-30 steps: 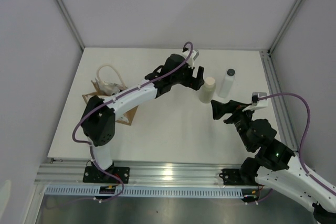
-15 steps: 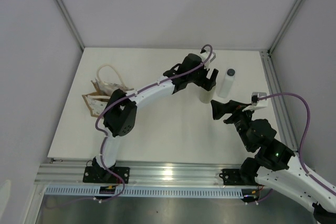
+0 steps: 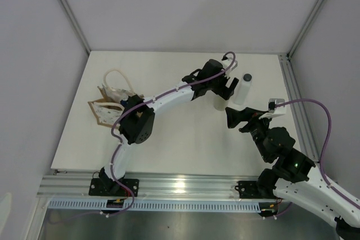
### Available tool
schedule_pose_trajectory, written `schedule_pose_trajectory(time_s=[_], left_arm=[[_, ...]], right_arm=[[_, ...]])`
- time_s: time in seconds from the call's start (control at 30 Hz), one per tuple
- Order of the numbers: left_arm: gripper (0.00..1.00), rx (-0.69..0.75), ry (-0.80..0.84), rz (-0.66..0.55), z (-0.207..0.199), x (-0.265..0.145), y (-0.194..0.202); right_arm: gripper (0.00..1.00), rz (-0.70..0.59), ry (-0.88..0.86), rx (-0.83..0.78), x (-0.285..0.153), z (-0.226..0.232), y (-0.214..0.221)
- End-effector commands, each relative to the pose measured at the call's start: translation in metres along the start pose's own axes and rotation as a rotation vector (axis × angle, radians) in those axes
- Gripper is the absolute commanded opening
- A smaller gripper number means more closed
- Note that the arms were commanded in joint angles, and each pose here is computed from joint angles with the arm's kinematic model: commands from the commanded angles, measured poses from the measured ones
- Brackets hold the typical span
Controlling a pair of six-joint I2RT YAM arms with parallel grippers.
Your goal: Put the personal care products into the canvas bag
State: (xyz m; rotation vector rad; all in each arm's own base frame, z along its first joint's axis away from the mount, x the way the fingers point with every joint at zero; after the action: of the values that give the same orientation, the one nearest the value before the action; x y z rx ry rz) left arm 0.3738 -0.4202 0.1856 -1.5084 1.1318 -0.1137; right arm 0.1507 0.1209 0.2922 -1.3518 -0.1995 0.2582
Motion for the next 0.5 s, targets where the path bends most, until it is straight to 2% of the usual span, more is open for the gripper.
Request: schedule_pose_trajectory(time_s=[0.0, 0.47], left_arm=[[0.99, 0.059, -0.004, -0.009, -0.013, 0.005, -0.007], [0.94, 0.045, -0.11, 0.024, -0.001, 0.015, 0.002]], right_arm=[[0.98, -0.026, 0.01, 0.019, 0.0, -0.001, -0.006], [0.98, -0.03, 0.009, 0.023, -0.002, -0.002, -0.007]])
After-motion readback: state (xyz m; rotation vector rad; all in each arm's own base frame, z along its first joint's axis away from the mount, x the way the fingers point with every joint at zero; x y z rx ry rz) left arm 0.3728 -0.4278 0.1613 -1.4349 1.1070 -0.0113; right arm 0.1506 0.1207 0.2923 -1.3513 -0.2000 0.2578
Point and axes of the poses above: each gripper's point midway between its finger pads, its own x axis out along the fingers, its own z axis along the line the jaws close on, y = z × x, the point moved 7 cm from there along -x, back along the fingers, and after that the axes turned 14 degrees about -x, right-handed, at the moved point
